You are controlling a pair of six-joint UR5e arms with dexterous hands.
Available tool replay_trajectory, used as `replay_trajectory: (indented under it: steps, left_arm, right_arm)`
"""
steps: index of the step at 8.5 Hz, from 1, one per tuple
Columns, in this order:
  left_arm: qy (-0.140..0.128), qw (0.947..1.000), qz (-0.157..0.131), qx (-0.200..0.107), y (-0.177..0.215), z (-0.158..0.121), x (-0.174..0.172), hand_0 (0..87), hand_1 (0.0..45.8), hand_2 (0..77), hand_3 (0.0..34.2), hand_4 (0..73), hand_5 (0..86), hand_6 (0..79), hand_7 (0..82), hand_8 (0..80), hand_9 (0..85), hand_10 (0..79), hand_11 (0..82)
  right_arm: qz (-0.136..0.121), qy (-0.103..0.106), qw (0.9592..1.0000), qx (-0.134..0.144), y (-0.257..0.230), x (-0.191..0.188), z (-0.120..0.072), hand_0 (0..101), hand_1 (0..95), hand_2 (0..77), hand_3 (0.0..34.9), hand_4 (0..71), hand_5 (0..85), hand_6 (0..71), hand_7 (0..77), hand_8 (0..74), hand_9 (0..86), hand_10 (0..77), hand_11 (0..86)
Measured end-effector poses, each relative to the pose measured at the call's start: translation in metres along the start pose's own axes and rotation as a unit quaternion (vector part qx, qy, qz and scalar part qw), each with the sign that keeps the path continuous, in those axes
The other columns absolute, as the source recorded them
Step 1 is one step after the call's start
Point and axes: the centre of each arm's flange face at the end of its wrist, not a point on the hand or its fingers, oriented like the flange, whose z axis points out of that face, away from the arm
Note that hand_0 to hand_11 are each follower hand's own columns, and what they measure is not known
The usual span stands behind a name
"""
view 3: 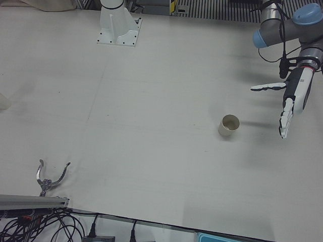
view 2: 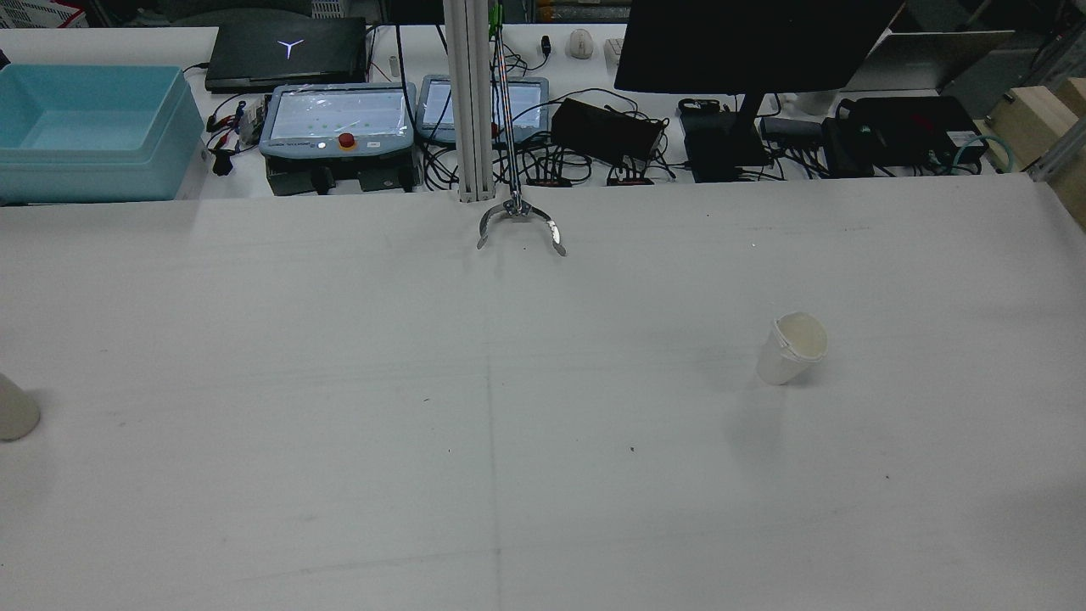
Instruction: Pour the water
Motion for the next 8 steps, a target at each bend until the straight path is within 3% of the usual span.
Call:
replay_trajectory:
  steps: [1,2,3,4,5,6,7,8]
  left_arm:
    - [-0.010,0.9999,-0.010,0.002,-0.012,-0.008,-0.015,65.4,31.6,6.5,8.2,1.1,0.5,0.0,0.5,0.0,1.1,0.5,2.2]
    - [-0.018,0.9997,-0.017,0.003,-0.018,-0.012,-0.025,65.4,31.6,6.5,8.2,1.1,0.5,0.0,0.5,0.0,1.1,0.5,3.3]
    - [-0.025,0.9995,-0.020,0.004,-0.027,-0.018,-0.036,63.4,21.8,5.5,8.2,1.1,0.5,0.0,0.5,0.0,1.1,0.5,3.3]
    - [-0.030,0.9993,-0.021,0.008,-0.035,-0.025,-0.044,63.3,30.5,1.6,8.2,1.1,0.5,0.0,0.5,0.0,1.1,0.5,3.3]
    - [-0.032,0.9991,-0.025,0.011,-0.040,-0.028,-0.049,63.3,27.3,5.5,7.4,1.1,0.5,0.0,0.5,0.0,1.1,0.5,3.8]
    - [-0.029,0.9985,-0.040,0.024,-0.044,-0.030,-0.051,63.3,27.3,5.5,7.4,1.1,0.5,0.0,0.5,0.0,1.1,0.5,3.8]
    - [-0.012,0.9968,-0.061,0.049,-0.049,-0.033,-0.049,63.3,29.5,10.4,5.2,1.1,0.5,0.0,0.5,0.0,1.1,0.5,3.8]
    - [0.012,0.9947,-0.078,0.067,-0.052,-0.033,-0.045,60.3,27.8,12.0,5.0,1.1,0.5,0.0,3.8,0.0,1.1,0.0,2.2]
  right_arm:
    - [0.000,0.000,1.0000,-0.001,0.001,0.000,0.001,45,9.8,3.8,6.6,0.0,8.2,0.5,2.2,0.0,0.5,0.5,1.1]
    - [-0.001,0.000,1.0000,-0.001,0.001,0.000,0.001,45,9.8,3.8,6.6,2.7,8.7,0.5,1.6,0.5,1.1,0.5,1.1]
    - [-0.002,0.000,1.0000,-0.001,0.001,0.001,0.001,45,9.3,3.8,5.7,2.7,8.2,0.5,4.4,0.5,1.1,0.5,1.1]
    - [-0.002,0.001,1.0000,-0.002,0.003,0.001,0.002,44,9.3,3.8,5.7,2.7,8.2,0.5,3.8,0.5,0.5,0.5,1.1]
    - [-0.003,0.002,1.0000,-0.003,0.004,0.002,0.002,44,7.1,3.8,5.7,2.7,8.2,0.5,3.8,0.5,0.5,0.5,1.1]
    - [-0.003,0.003,1.0000,-0.004,0.004,0.003,0.001,44,8.7,1.1,5.7,3.8,8.7,0.5,3.8,0.5,0.5,0.5,1.1]
    - [-0.003,0.004,1.0000,-0.004,0.004,0.003,0.001,44,8.7,1.1,5.7,3.8,8.7,0.5,3.8,0.5,0.5,0.5,1.1]
    - [-0.003,0.005,1.0000,-0.004,0.003,0.003,0.000,44,11.5,3.8,5.7,3.8,8.7,0.5,3.8,0.5,0.5,0.5,1.1]
